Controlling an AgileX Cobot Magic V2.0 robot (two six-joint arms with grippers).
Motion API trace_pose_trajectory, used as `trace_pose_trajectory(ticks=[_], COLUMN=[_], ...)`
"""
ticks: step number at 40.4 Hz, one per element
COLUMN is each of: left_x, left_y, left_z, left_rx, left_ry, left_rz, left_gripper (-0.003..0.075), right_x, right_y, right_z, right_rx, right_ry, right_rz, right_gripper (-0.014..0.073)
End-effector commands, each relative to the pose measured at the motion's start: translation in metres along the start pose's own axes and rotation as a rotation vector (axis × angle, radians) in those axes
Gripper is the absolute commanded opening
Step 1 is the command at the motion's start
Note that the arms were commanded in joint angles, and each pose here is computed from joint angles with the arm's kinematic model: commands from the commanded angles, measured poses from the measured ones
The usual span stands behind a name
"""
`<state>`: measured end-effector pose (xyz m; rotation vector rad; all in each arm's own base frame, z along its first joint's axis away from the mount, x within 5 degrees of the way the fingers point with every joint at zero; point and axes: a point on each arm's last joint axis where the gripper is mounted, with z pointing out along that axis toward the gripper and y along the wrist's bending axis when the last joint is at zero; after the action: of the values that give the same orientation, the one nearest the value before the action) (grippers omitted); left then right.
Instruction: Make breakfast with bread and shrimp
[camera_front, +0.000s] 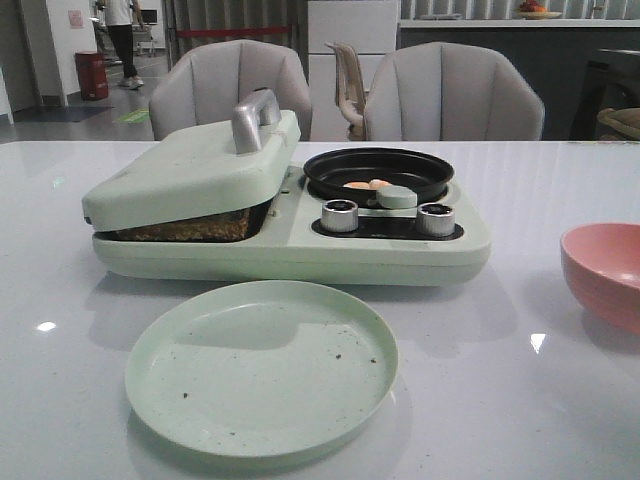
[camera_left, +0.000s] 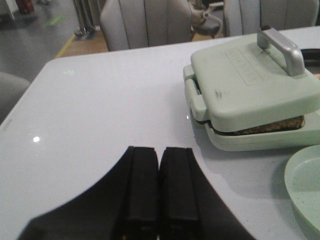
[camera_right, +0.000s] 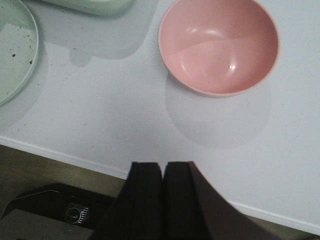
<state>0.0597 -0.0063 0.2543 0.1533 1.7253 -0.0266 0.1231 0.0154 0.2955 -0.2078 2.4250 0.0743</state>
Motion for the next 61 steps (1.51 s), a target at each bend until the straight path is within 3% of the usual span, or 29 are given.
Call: trace_pose_trajectory(ticks=[1,18,61], left_x=[0.0,0.033,0.033], left_y=[0.001,0.002,0.002], left_z=[-0.006,-0.002,-0.002], left_rx=[-0.028,-0.084,-0.093], left_ry=[-0.203,-0.386,-0.376], left_rz=[-0.017,-0.091,-0.105], left_gripper=[0.0101,0.0101,0.0101], right_x=[-0.01,-0.01,-0.009], right_y=[-0.001,-0.001,0.0], right_z=[-0.006,-0.006,-0.011], right_rx=[0.006,0.006,0.006], right_ry=[-0.08,-0.08,-0.102], right_rz=[0.006,0.006,0.005], right_gripper=[0.0043,0.0043,0.0043])
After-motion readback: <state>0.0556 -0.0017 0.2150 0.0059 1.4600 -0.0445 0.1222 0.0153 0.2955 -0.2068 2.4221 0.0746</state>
